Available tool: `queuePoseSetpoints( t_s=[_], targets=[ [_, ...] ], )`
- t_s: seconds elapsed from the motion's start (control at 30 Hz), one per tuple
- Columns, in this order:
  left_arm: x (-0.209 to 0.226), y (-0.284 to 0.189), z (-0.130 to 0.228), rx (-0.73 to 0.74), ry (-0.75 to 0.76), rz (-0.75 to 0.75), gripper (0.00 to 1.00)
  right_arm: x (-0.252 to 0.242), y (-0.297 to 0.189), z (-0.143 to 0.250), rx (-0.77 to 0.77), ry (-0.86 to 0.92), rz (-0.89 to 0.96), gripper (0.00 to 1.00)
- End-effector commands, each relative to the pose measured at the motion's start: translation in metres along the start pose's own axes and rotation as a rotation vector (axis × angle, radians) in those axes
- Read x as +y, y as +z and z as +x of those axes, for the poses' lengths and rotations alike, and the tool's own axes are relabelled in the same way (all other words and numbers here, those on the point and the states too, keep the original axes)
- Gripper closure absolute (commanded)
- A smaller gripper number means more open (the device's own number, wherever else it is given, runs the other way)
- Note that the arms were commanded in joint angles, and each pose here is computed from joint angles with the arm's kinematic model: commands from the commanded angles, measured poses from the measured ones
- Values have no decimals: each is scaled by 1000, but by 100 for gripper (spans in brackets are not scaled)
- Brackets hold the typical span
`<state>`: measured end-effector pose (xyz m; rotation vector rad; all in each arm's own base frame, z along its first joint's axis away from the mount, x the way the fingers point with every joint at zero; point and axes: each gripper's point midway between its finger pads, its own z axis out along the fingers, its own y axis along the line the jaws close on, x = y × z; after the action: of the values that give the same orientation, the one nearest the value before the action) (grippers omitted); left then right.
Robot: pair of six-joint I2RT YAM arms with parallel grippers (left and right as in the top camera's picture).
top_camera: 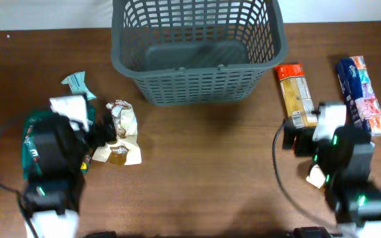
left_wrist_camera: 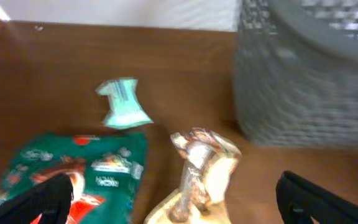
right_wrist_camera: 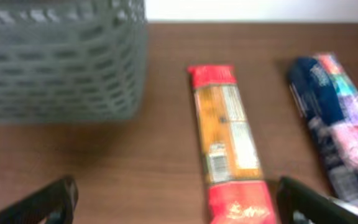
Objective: Pack container
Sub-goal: 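Move the left gripper over the green Nescafe pouch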
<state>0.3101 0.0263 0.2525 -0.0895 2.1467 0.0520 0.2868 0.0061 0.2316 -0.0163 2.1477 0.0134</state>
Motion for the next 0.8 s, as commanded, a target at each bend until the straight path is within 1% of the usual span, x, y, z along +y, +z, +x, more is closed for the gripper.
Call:
queuePoseSetpoints(
  t_s=[0.0, 0.1, 0.23, 0.33, 0.43, 0.5, 0.53, 0.57, 0.67, 0.77],
  targets=[
    [22, 7, -47, 49, -44, 6, 1, -11, 0, -55, 44, -94, 71, 1],
    [40, 12, -62, 110, -97, 9, 1, -10, 5, -71, 97, -87, 65, 1],
    [60, 16, -70, 138, -123, -30, 1, -8, 10, -70, 177, -85, 52, 1],
    [61, 15, -66, 152, -131, -33, 1, -3, 9, -65, 206, -75, 24, 1],
    [59, 11, -48, 226, -141, -34, 1, -16, 8, -64, 207, 40, 62, 1],
    [60, 8, -35, 284, -105, -43, 1, -32, 7, -64, 203, 134, 108, 1],
    [59, 6, -29, 310, -55, -31, 1, -41, 6, -64, 201, 172, 130, 1],
    [57, 3, -19, 355, 54, -3, 1, -60, 4, -62, 198, 236, 177, 1],
    [59, 3, -17, 365, 92, -7, 1, -79, 1, -60, 192, 301, 209, 1],
    [62, 0, -12, 388, 94, -29, 1, -90, -2, -57, 189, 364, 221, 1]
  ],
)
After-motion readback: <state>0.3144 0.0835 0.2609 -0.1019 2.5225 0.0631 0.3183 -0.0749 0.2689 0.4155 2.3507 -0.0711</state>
